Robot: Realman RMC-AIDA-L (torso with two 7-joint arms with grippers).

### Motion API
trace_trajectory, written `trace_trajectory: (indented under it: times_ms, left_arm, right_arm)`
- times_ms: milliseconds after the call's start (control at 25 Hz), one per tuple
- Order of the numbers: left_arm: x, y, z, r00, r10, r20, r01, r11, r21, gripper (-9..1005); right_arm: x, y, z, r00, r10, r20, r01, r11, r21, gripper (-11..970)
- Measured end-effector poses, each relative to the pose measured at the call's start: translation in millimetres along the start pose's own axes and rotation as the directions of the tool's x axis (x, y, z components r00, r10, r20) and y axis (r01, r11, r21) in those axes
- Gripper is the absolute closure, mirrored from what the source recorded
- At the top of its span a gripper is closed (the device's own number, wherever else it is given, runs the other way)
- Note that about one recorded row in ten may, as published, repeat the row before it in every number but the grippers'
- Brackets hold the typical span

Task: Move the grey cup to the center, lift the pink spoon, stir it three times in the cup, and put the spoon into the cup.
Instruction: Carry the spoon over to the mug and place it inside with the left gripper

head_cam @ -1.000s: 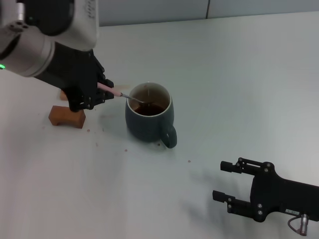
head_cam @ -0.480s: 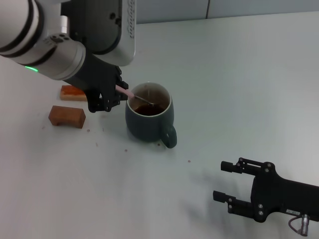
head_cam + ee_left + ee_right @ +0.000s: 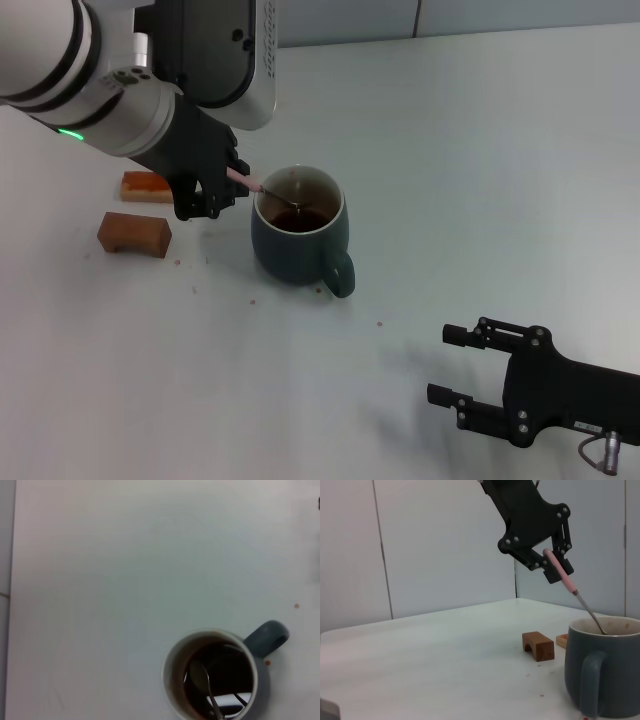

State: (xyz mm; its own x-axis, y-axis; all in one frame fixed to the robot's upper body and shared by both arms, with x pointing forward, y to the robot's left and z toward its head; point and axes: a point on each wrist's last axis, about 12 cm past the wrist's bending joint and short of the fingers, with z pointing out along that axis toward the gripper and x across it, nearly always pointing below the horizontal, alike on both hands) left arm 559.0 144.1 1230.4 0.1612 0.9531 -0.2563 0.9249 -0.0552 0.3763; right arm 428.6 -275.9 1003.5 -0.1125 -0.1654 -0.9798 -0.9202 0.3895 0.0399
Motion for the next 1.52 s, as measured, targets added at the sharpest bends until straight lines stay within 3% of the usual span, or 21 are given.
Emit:
trace_trajectory:
  times_ms: [360,720,1040,1520]
  left_arm:
    - [3.9,-2.1,-0.7,0.999,-0.004,-0.037,0.005,1.000,0.017,859]
    - [-3.4,-6.5,-0.6,1.000,0.018,0.006,-0.019,0.999,0.048,858]
    - [-7.0,-0.3,3.3,0.999,0.009,0.050,-0.009,1.000,0.006,858]
    - [4.8,3.5,5.3,1.000,-0.031,-0.007,0.031,0.999,0.022,858]
  right_arm:
    - [0.0,0.0,0.0,1.000,-0.001,0.000,0.001,1.000,0.000,291]
    - [-0.1,0.0,0.0,1.000,0.002,0.001,-0.002,1.000,0.000,291]
    - [-0.4,-0.2,0.3,1.000,0.003,0.001,-0.003,1.000,-0.001,291]
    - [-1.1,-1.1,1.1,1.000,0.001,0.002,-0.001,1.000,-0.004,291]
